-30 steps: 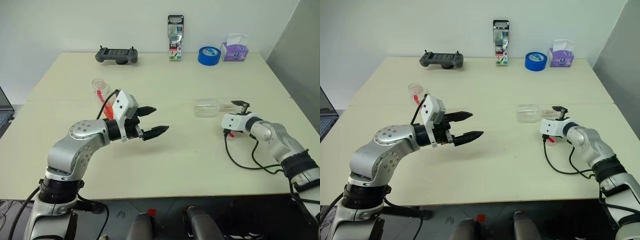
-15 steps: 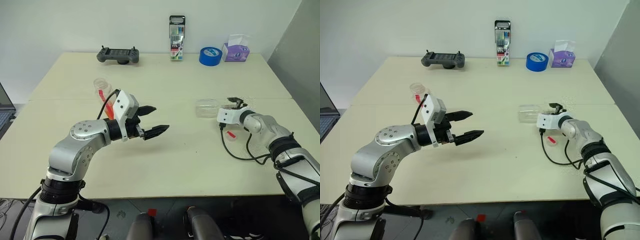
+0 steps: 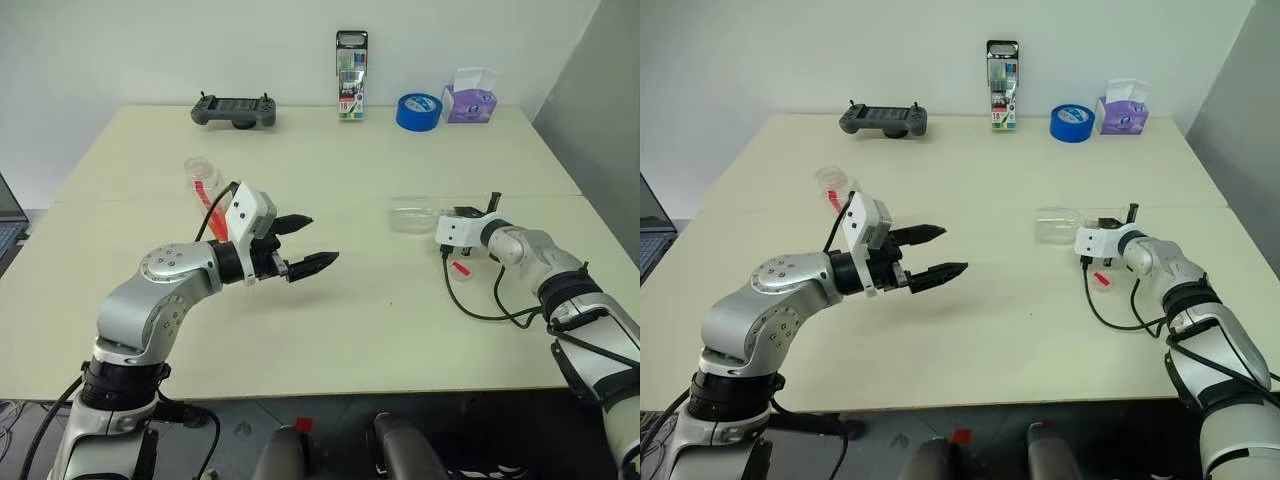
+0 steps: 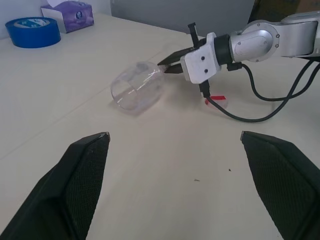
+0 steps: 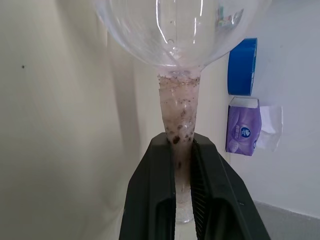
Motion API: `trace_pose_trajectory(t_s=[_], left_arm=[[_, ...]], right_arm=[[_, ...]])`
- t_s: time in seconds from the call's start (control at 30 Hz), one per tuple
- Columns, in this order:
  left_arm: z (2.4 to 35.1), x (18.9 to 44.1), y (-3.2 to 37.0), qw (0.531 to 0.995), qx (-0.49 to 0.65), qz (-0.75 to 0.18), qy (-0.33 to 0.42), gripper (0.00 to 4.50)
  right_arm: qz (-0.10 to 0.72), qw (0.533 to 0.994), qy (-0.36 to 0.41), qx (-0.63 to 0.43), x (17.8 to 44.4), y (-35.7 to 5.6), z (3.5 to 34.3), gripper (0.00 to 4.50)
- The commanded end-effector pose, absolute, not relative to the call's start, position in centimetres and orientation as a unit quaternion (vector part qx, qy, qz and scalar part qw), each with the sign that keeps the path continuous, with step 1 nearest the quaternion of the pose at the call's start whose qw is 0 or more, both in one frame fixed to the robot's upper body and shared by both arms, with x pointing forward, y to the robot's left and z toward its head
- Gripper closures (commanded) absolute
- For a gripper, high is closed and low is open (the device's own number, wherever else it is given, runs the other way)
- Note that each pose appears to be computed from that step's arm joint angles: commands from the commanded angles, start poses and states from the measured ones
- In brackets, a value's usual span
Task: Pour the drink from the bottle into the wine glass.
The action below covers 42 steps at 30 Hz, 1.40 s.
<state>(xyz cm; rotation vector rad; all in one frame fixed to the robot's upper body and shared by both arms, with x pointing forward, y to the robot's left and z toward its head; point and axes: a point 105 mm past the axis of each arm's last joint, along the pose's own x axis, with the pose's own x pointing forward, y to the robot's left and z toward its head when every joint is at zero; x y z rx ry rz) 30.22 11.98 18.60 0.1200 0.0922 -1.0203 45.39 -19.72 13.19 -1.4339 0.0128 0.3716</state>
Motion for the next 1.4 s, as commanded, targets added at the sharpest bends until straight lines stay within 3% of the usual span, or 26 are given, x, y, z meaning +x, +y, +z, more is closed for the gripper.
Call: trace_pose_trajectory(t_s=[0.03, 0.1, 0.2, 0.3, 0.47, 0.77, 1.1, 1.27, 1.4], left_arm=[[20.3, 29.0, 13.0, 0.875, 0.052, -0.482, 0.019, 0.00], [19.5, 28.4, 14.8, 0.894, 0.043, -0.445, 0.024, 0.00], [18.6, 27.5, 16.2, 0.909, 0.037, -0.413, 0.031, 0.00], [17.7, 26.1, 17.4, 0.925, 0.025, -0.378, 0.037, 0.00], [16.8, 24.5, 18.9, 0.945, 0.015, -0.324, 0.047, 0.00], [16.6, 23.4, 19.8, 0.957, 0.015, -0.285, 0.046, 0.00], [16.4, 23.9, 19.7, 0.954, 0.015, -0.297, 0.050, 0.00], [16.3, 24.1, 19.7, 0.952, 0.014, -0.303, 0.052, 0.00], [16.3, 24.4, 19.6, 0.951, 0.014, -0.306, 0.051, 0.00]], right_arm=[[0.168, 0.810, -0.093, -0.554, 46.3, -14.6, 18.6, 4.39], [0.203, 0.894, -0.125, -0.380, 46.3, -9.7, 20.4, 4.39], [0.246, 0.937, -0.128, -0.211, 46.0, -5.7, 21.3, 4.39], [0.308, 0.941, -0.121, -0.073, 44.9, -0.7, 21.4, 4.39], [0.377, 0.920, -0.103, 0.025, 42.6, 5.3, 20.1, 4.39], [0.366, 0.929, -0.042, -0.041, 41.1, 7.4, 13.7, 4.39], [0.315, 0.943, 0.099, -0.052, 41.1, 2.0, 5.8, 4.39], [0.312, 0.939, 0.121, -0.074, 40.4, -1.4, 3.7, 4.39], [0.332, 0.935, 0.103, -0.065, 39.8, -0.8, 4.5, 4.39]])
